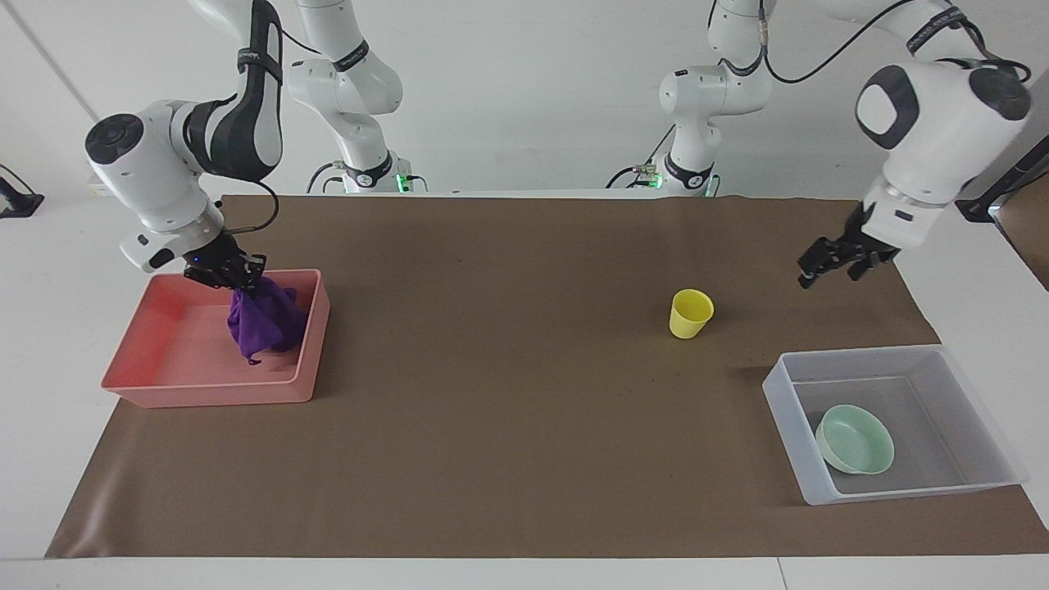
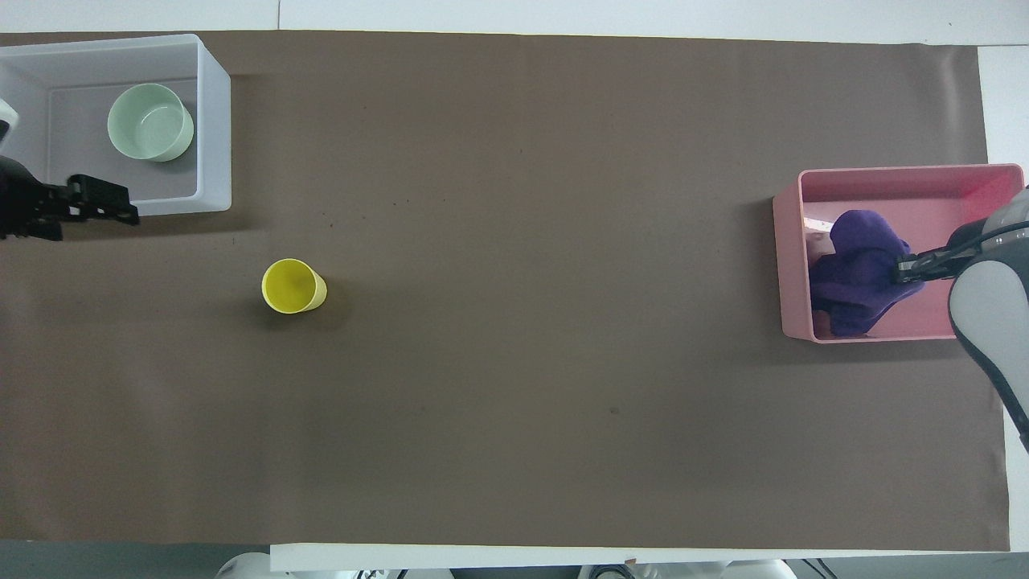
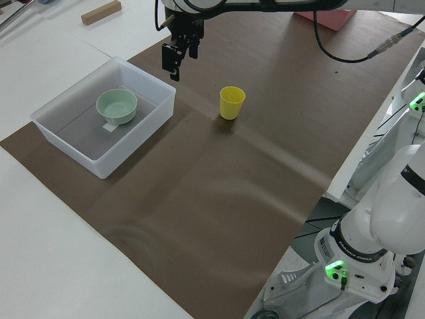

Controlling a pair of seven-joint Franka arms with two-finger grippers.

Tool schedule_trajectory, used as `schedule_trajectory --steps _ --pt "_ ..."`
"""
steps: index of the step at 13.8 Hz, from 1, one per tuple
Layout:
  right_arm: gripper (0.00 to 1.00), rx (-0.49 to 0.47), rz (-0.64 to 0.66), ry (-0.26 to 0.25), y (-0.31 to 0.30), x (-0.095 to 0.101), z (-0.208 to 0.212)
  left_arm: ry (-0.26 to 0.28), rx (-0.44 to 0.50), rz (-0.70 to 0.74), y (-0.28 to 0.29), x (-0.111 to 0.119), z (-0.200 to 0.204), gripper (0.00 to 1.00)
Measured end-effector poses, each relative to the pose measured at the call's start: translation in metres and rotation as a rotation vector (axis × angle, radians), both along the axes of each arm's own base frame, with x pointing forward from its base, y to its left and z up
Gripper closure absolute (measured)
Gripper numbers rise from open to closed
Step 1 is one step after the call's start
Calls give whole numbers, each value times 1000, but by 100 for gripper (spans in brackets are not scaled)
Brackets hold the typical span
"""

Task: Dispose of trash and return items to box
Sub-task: 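Reach the left gripper to the yellow cup and grasp it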

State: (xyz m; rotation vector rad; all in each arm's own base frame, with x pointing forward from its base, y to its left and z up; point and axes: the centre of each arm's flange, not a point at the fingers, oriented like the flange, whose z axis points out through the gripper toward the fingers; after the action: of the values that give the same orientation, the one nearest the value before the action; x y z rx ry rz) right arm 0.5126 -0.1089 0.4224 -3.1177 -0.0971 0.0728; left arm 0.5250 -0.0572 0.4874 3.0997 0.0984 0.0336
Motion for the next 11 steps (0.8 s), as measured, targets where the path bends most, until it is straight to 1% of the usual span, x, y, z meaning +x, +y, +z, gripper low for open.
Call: schedule_trajectory --steps 1,2,3,4,5,6,7,8,9,10,11 --pt "78 0 6 0 3 1 0 -27 4 8 -19 -16 -24 0" --pt "68 0 15 0 8 2 0 -40 9 16 -35 -32 -44 0" --pt "56 0 30 -1 15 3 1 -41 15 20 -47 -44 -61 0" --pt "46 -1 46 -6 23 6 4 -49 16 18 -54 -50 -76 0" --pt "33 -1 61 -5 31 7 8 -64 14 19 -60 -54 -90 0" --pt "23 2 65 3 40 9 17 -78 10 31 -65 -57 -102 0" --pt "11 3 54 12 50 10 29 -82 6 50 -69 -59 -112 3" --pt "2 3 38 16 60 11 41 -80 3 82 -72 -60 -118 5" --pt "0 2 31 20 72 12 54 -81 0 111 -75 -61 -121 15" --pt "0 2 31 25 84 12 65 -86 -4 124 -79 -62 -123 30" --pt "0 3 29 31 93 12 75 -88 -6 130 -81 -62 -124 41"
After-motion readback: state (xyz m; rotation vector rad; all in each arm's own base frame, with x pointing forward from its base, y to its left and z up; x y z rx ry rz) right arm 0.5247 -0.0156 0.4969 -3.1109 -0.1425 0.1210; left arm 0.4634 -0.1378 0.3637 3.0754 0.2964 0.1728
